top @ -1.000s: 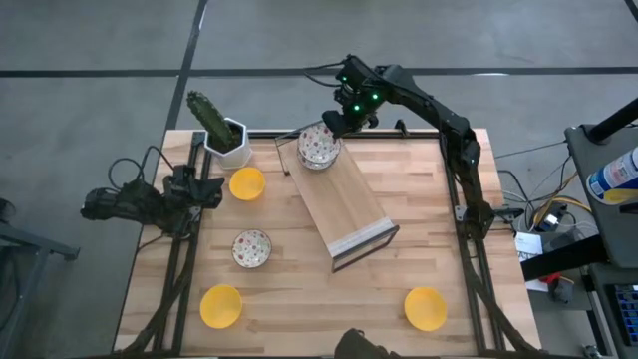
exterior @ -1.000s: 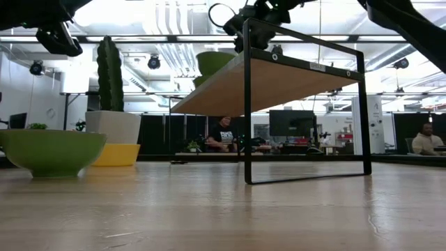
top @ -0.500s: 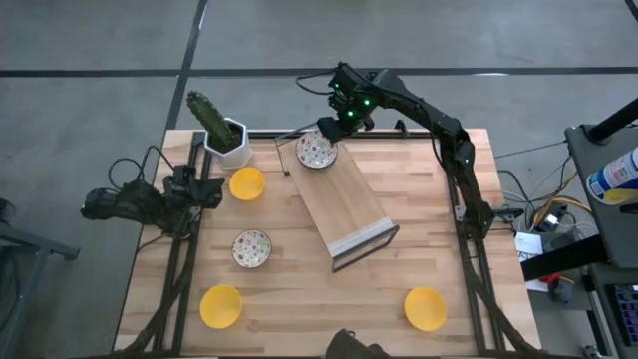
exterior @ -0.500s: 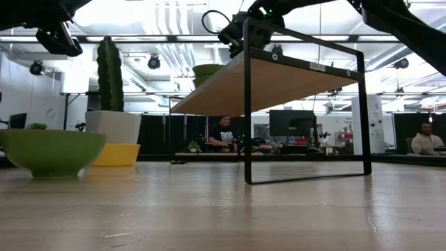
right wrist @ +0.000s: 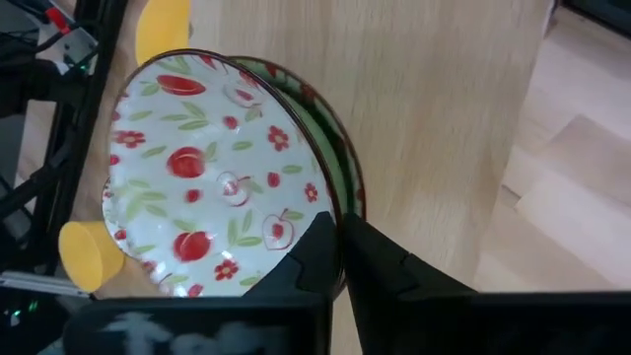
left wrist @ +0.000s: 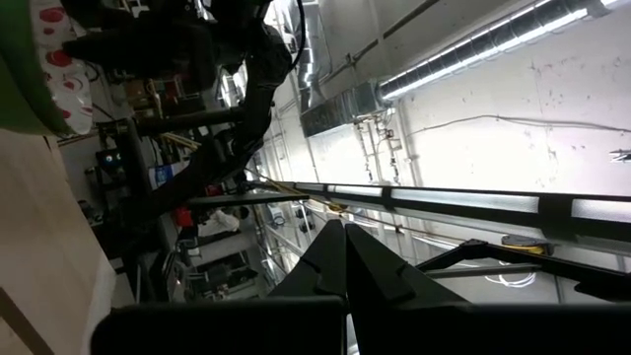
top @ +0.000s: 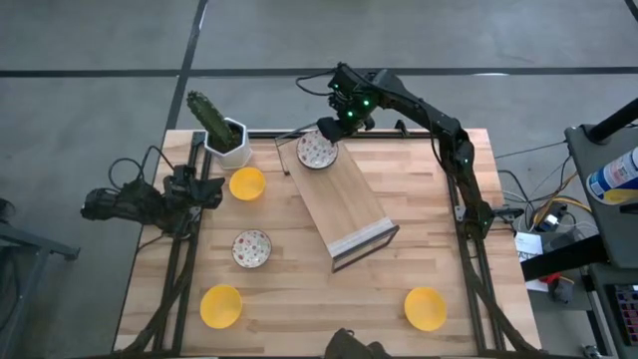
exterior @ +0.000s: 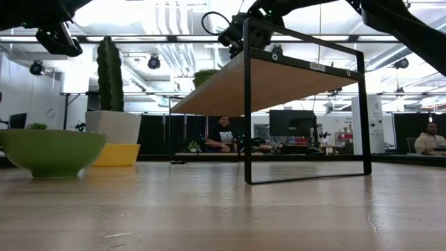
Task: Pick & Place Mini bowls
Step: Stack the top white patterned bowl on the white patterned bowl on the shelf
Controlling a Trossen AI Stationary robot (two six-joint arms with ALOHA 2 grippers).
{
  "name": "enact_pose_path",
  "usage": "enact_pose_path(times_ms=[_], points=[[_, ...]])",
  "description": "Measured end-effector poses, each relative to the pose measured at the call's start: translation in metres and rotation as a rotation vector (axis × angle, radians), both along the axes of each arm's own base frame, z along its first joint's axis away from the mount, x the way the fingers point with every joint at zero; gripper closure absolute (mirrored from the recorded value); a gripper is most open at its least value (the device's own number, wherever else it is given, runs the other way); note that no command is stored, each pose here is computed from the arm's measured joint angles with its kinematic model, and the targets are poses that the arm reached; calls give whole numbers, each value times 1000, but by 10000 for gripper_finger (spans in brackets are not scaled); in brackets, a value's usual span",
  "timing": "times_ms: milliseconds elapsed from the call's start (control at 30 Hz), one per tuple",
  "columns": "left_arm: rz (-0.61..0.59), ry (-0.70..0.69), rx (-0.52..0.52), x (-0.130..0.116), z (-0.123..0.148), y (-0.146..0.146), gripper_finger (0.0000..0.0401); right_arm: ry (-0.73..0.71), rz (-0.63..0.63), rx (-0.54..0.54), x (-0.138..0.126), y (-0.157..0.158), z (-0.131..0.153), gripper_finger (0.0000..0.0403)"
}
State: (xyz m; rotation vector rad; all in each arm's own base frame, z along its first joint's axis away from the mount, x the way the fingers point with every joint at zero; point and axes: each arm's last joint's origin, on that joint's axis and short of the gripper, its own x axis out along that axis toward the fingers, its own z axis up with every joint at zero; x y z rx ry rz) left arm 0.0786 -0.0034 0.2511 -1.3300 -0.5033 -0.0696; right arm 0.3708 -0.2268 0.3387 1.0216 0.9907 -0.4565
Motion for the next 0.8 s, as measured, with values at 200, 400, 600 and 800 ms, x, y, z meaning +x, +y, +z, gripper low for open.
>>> enact_pose_path(times_ms=[200,400,600,800], points=[[0,0,0,0,0,0,401,7,-7,-12,0,0,0,350],[-3,-1,-5,0,0,0,401,9,-5,-19,0,-1,0,315],[-12,8,1,1,-1,0,401,22,-10,-57,-2,-1,3,288],[-25,7,7,1,-1,-1,401,8,-38,-148,-6,-1,16,284]])
